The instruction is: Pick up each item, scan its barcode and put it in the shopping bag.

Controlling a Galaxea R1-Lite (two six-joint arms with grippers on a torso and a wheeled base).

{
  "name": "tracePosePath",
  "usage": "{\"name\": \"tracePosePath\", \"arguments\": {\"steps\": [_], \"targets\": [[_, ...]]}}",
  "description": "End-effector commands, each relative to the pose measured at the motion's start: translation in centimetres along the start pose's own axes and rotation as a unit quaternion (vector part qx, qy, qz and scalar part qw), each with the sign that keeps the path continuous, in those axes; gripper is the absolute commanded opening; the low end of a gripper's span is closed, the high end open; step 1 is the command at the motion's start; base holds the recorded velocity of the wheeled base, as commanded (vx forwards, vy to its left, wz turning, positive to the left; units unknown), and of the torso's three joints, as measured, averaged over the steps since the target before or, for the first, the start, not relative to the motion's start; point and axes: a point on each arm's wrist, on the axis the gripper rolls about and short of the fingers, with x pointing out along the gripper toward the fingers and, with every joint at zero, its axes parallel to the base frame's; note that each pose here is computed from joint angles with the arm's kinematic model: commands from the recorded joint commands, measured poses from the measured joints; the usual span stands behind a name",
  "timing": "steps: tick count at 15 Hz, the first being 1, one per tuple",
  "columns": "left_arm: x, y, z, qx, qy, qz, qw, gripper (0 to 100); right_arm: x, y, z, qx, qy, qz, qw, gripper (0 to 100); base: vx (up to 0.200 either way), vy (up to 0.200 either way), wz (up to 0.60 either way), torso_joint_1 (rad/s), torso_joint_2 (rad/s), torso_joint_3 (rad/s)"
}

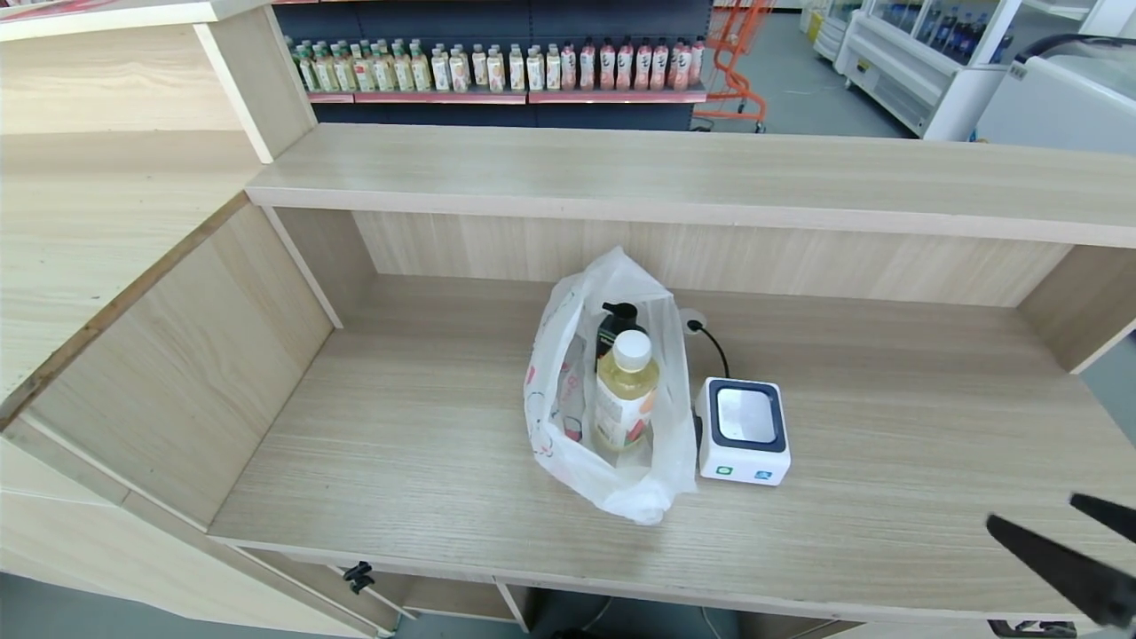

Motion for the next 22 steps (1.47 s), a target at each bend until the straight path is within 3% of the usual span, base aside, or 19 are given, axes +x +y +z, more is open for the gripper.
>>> {"name": "tracePosePath", "arguments": {"steps": [1, 3, 5, 16, 17, 22], "targets": [[0.0, 0.0, 0.0, 0.0, 0.0, 0.001, 1.0, 100, -6.6, 1.0, -9.1, -0.026, -0.07, -0.082, 0.994, 100, 0.0, 0.0, 0.0, 0.0, 0.0, 0.0], [0.0, 0.0, 0.0, 0.0, 0.0, 0.0, 1.0, 100, -7.5, 1.2, -9.6, -0.052, -0.132, -0.039, 0.989, 100, 0.0, 0.0, 0.0, 0.0, 0.0, 0.0], [0.0, 0.0, 0.0, 0.0, 0.0, 0.0, 1.0, 100, -7.7, 1.1, -9.2, -0.059, -0.151, -0.07, 0.984, 100, 0.0, 0.0, 0.0, 0.0, 0.0, 0.0], [0.0, 0.0, 0.0, 0.0, 0.0, 0.0, 1.0, 100, -7.7, 1.1, -9.2, -0.056, -0.149, -0.086, 0.983, 100, 0.0, 0.0, 0.0, 0.0, 0.0, 0.0], [0.0, 0.0, 0.0, 0.0, 0.0, 0.0, 1.0, 100, -7.7, 1.1, -9.2, -0.056, -0.149, -0.086, 0.983, 0, 0.0, 0.0, 0.0, 0.0, 0.0, 0.0], [0.0, 0.0, 0.0, 0.0, 0.0, 0.001, 1.0, 100, -7.7, 1.1, -9.2, -0.055, -0.149, -0.086, 0.984, 0, 0.0, 0.0, 0.0, 0.0, 0.0, 0.0]]}}
